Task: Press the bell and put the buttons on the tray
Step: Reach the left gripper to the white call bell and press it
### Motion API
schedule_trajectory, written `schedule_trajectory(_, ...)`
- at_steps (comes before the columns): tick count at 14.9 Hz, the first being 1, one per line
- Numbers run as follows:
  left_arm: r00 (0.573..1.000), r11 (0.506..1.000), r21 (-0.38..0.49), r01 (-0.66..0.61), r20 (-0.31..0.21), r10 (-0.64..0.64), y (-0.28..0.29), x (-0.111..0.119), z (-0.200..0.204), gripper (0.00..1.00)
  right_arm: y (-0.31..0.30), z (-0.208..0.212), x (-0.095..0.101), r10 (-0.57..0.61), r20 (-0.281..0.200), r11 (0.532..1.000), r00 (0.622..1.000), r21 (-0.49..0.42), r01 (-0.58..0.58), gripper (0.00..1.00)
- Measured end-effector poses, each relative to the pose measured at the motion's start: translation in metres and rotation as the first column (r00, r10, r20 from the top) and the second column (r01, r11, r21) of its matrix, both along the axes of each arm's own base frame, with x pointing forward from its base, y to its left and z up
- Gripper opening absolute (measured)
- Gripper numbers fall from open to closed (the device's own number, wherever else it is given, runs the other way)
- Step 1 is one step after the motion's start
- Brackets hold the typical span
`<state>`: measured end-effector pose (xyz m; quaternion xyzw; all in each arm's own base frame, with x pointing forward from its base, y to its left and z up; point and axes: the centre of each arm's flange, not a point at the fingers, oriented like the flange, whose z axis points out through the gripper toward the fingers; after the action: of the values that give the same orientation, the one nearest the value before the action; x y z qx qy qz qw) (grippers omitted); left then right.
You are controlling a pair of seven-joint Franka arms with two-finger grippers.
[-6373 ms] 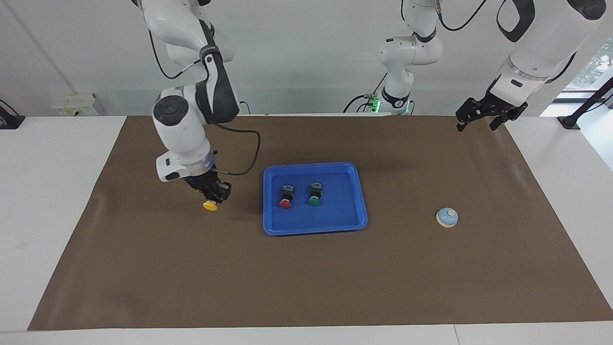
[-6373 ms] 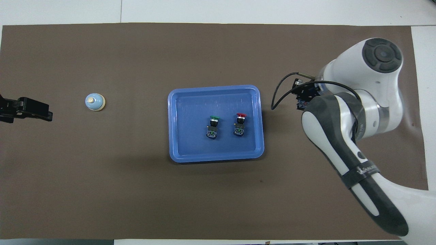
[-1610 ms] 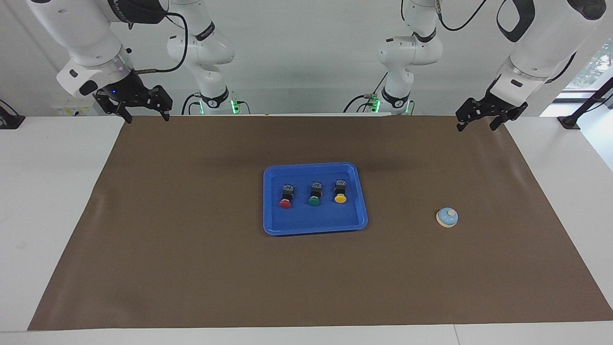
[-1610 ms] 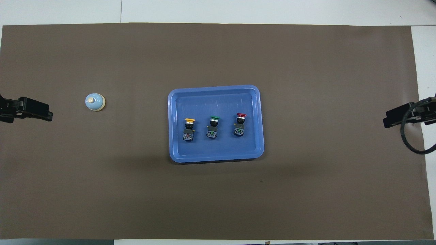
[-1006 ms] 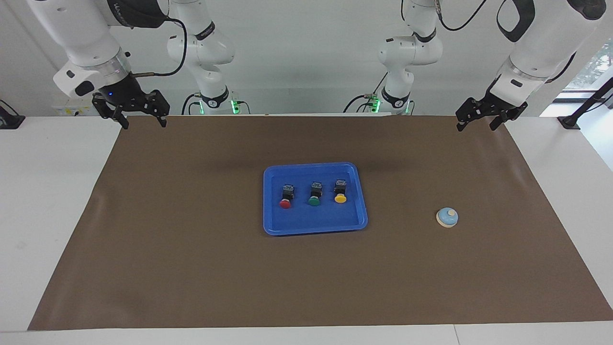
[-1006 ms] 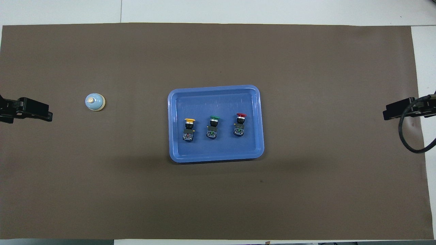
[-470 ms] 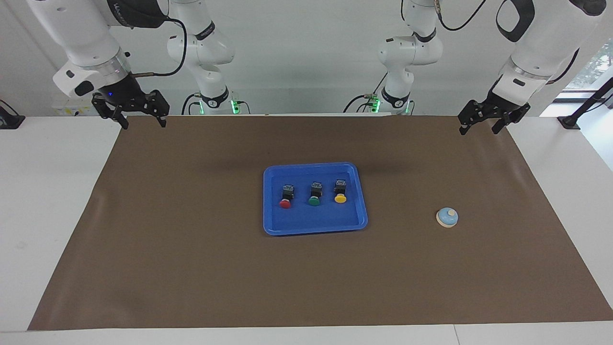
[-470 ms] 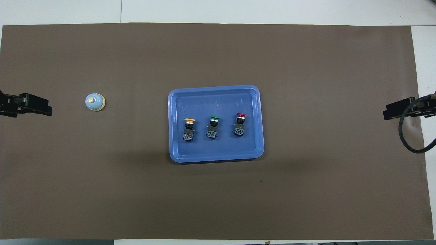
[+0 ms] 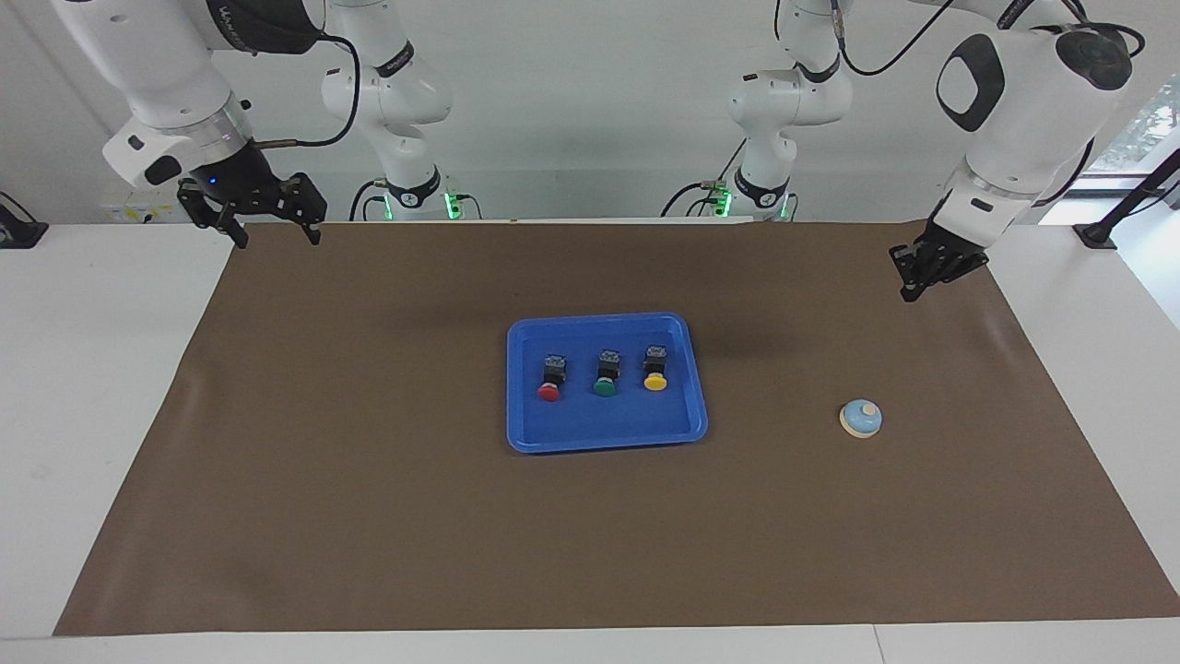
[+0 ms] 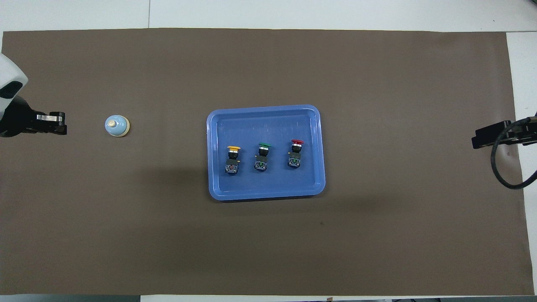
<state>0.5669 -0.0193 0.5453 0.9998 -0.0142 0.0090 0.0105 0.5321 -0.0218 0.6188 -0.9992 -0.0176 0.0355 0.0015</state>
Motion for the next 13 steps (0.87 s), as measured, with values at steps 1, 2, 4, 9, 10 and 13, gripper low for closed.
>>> schedule_trajectory(1, 1.0, 1.0, 0.0, -0.003, 0.001, 0.003, 0.001, 0.008, -0.014, 0.01, 0.0, 0.0, 0.0, 0.0, 0.0, 1.0, 1.0, 0.0, 0.0, 1.0)
schedule_trajectory(2, 1.0, 1.0, 0.0, -0.004, 0.005, 0.004, 0.001, 0.017, -0.03, 0.01, 0.0, 0.0, 0.0, 0.0, 0.0, 1.0, 1.0, 0.0, 0.0, 1.0)
schedule_trajectory(4, 1.0, 1.0, 0.001, -0.008, 0.018, 0.008, 0.002, 0.038, -0.065, 0.01, 0.0, 0.0, 0.0, 0.0, 0.0, 1.0, 1.0, 0.0, 0.0, 1.0)
schedule_trajectory(9, 0.999, 1.0, 0.002, -0.022, 0.046, 0.022, 0.01, 0.065, -0.122, 0.01, 0.0, 0.0, 0.0, 0.0, 0.0, 1.0, 1.0, 0.0, 0.0, 1.0)
schedule_trajectory(10, 0.998, 1.0, 0.002, -0.023, 0.052, 0.023, 0.01, 0.068, -0.128, 0.01, 0.0, 0.0, 0.0, 0.0, 0.0, 1.0, 1.0, 0.0, 0.0, 1.0)
schedule_trajectory(13, 0.998, 1.0, 0.002, -0.025, 0.057, 0.024, 0.011, 0.072, -0.141, 0.01, 0.0, 0.0, 0.0, 0.0, 0.0, 1.0, 1.0, 0.0, 0.0, 1.0)
